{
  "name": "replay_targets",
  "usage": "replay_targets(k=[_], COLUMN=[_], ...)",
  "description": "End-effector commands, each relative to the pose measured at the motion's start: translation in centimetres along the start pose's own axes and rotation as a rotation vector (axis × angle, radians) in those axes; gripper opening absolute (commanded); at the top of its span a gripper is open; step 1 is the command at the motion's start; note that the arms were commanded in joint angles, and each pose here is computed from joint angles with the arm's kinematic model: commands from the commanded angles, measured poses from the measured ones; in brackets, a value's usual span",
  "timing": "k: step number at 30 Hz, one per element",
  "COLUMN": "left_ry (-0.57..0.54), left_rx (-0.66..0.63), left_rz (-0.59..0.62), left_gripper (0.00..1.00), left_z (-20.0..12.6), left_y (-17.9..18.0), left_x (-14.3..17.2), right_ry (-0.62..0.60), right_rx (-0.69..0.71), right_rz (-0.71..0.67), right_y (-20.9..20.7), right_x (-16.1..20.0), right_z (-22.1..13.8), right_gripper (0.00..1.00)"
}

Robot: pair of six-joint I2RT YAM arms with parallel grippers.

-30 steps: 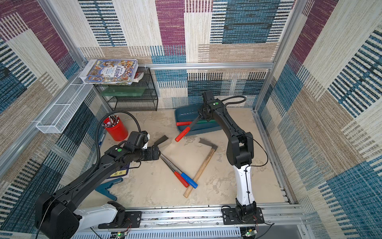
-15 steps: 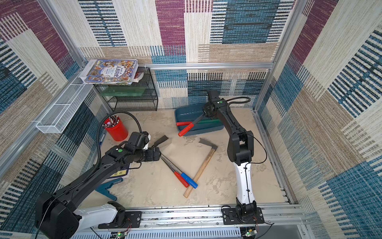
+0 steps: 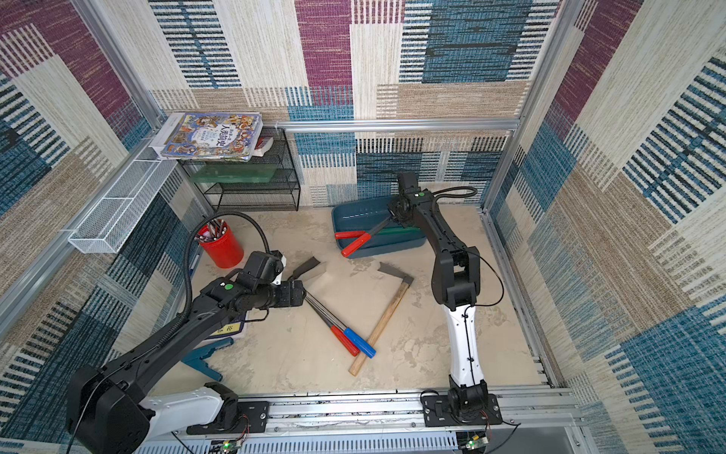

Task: Put the small hoe into the storage box
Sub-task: Place the hoe in the storage box.

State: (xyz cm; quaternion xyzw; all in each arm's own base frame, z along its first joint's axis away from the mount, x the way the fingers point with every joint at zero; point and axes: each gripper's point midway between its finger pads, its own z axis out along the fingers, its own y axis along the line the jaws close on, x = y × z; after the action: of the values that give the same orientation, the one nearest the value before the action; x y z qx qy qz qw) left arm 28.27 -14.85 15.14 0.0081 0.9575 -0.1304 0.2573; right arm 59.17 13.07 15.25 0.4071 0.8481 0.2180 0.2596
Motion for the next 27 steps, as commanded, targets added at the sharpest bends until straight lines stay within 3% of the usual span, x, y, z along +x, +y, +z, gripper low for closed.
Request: replay_targets(k=[1, 27], left_ry=[-0.012, -0.004], left_rx=[-0.014, -0.029], left_rz=[0.0, 0.001], left_gripper=[0.96, 0.97], left_z=[-0.2, 0.0], left_y=[0.2, 0.6], left_x=[-0.3, 0.1], right_ry=[-0.042, -0.06], right_rx=[-0.07, -0.105], right_rz=[0.007, 0.006], right_y=[1.8, 2.5], right_x=[-1.1, -2.1], right_z=[-0.1, 2.1], right_gripper=[0.0, 0.02])
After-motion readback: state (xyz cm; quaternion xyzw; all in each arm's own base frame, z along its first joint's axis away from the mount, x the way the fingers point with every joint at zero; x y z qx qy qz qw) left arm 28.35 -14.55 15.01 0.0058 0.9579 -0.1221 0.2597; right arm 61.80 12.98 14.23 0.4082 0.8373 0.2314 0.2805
